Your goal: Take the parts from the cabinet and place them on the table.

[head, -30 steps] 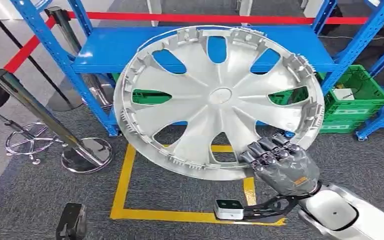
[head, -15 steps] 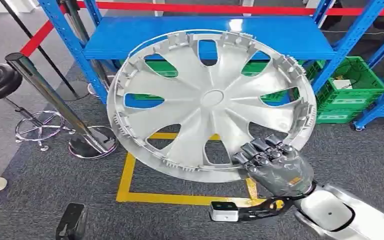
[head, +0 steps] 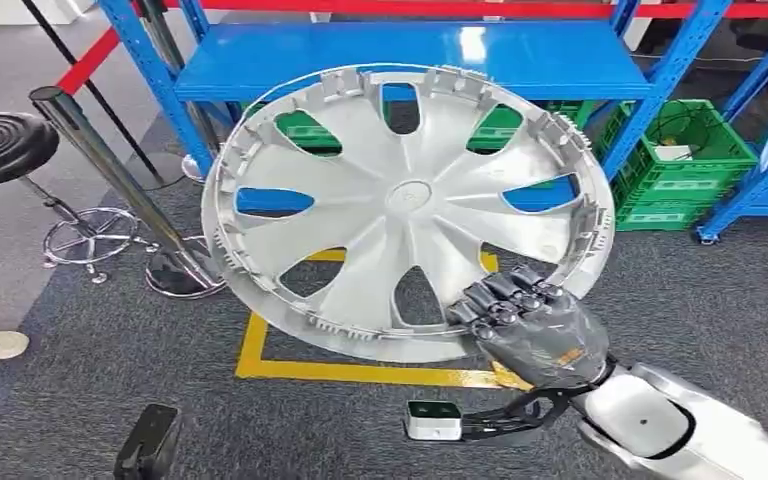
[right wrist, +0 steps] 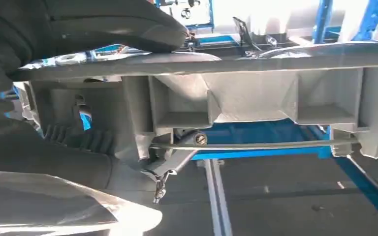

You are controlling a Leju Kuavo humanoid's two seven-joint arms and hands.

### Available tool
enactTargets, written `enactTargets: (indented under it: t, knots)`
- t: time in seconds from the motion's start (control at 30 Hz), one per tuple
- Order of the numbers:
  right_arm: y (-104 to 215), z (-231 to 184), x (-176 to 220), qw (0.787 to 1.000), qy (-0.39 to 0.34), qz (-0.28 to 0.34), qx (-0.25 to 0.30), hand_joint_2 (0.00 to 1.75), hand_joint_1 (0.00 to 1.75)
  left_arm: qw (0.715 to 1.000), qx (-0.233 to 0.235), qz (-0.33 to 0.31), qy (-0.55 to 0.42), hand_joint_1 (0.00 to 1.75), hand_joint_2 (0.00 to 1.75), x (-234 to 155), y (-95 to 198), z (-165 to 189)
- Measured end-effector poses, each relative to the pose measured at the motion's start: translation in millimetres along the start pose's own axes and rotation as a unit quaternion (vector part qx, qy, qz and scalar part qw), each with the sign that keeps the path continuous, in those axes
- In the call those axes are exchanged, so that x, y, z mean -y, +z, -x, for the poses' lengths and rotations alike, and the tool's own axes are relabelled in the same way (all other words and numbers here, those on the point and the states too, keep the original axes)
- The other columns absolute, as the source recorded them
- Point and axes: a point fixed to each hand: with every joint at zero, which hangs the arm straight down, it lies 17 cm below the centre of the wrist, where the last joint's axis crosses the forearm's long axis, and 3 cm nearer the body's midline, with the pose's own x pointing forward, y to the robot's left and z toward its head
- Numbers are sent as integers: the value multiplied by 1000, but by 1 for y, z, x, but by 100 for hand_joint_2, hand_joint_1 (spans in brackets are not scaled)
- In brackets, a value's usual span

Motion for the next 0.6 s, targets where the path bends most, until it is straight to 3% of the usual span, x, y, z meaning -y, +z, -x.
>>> enactTargets:
  t: [0.6]
  knots:
    - [-10,-10,-3,1000,-6,5,10,175,175,998,11,48,-35,0,0,20,3,-4]
